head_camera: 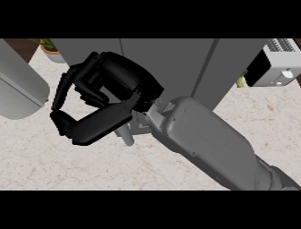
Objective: Pick up the bottled water, place it into the cabinet and close the cabinet
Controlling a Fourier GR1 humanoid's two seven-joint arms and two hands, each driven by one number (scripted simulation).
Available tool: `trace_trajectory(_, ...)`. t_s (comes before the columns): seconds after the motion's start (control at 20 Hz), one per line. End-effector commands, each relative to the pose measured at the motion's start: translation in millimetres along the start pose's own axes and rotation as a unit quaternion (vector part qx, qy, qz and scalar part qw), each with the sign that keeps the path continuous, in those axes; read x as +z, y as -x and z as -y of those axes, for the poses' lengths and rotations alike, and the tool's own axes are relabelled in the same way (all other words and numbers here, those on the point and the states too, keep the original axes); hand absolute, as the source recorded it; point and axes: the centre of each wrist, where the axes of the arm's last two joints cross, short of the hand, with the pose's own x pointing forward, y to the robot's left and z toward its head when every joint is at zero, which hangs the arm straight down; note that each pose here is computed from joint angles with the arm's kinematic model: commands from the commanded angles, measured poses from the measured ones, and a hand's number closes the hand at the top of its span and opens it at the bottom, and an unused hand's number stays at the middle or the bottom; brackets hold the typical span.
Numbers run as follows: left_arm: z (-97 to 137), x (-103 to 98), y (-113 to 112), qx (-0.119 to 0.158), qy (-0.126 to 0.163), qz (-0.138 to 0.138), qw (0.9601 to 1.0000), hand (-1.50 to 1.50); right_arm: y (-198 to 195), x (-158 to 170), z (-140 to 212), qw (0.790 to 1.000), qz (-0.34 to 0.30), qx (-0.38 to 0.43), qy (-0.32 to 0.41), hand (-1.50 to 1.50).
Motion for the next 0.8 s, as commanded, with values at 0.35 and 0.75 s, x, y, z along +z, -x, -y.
trace_trajectory(0.35, 5.3, -6.4, 1.6, 0.009, 0.014, 0.001, 0.9999, -1.50, 5.0, 16.3, 81.5, 0.980, 0.001, 0.053, 0.193, -1.50)
trace_trajectory(0.75, 8.0, -15.4, -4.4, 0.009, 0.018, 0.008, 0.9998, -1.50, -5.9, 20.7, 101.1, 0.976, 0.013, 0.067, 0.205, -1.50)
